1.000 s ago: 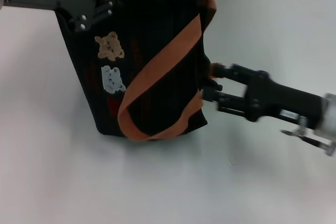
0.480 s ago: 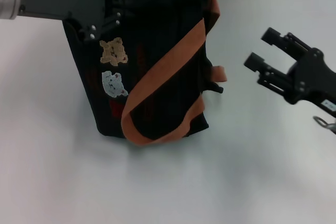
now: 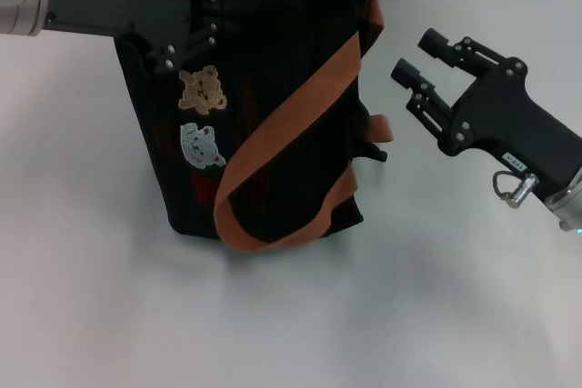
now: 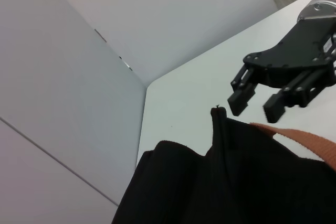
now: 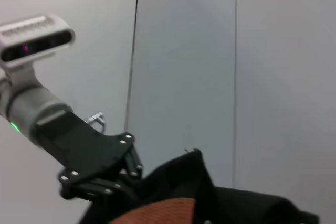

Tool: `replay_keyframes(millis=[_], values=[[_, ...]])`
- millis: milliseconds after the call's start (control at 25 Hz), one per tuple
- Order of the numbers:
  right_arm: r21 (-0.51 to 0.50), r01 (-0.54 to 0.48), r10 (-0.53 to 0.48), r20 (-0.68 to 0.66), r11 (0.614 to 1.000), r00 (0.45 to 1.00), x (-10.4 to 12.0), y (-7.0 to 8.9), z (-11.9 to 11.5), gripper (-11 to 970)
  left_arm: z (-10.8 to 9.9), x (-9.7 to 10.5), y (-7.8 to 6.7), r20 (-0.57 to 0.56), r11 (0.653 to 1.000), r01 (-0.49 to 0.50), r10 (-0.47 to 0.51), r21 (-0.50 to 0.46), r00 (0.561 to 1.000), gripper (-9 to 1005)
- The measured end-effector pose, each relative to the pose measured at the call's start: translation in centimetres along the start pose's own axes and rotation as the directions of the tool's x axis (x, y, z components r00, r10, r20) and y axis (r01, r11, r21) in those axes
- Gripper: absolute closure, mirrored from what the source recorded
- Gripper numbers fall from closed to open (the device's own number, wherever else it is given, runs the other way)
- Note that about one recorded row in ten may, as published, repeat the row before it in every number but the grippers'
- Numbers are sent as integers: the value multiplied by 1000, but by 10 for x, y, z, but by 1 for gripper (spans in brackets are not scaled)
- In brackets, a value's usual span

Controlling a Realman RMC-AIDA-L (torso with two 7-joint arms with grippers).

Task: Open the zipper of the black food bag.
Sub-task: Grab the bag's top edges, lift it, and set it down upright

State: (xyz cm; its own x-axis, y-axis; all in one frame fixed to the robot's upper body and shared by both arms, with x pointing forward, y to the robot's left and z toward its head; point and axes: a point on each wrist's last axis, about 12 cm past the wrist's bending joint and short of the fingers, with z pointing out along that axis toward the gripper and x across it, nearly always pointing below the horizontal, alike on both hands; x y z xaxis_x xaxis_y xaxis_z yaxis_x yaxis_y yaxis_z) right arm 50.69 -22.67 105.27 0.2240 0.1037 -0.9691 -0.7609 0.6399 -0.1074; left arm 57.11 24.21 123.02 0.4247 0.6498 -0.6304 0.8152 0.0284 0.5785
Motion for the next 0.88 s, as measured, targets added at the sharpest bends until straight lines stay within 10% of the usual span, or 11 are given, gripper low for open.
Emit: replay_keyframes(millis=[880], values=[[-8,225,-225,-40,974,973,9,11,35,529,6,2,0,7,1000,20,-20,7,1000,927]])
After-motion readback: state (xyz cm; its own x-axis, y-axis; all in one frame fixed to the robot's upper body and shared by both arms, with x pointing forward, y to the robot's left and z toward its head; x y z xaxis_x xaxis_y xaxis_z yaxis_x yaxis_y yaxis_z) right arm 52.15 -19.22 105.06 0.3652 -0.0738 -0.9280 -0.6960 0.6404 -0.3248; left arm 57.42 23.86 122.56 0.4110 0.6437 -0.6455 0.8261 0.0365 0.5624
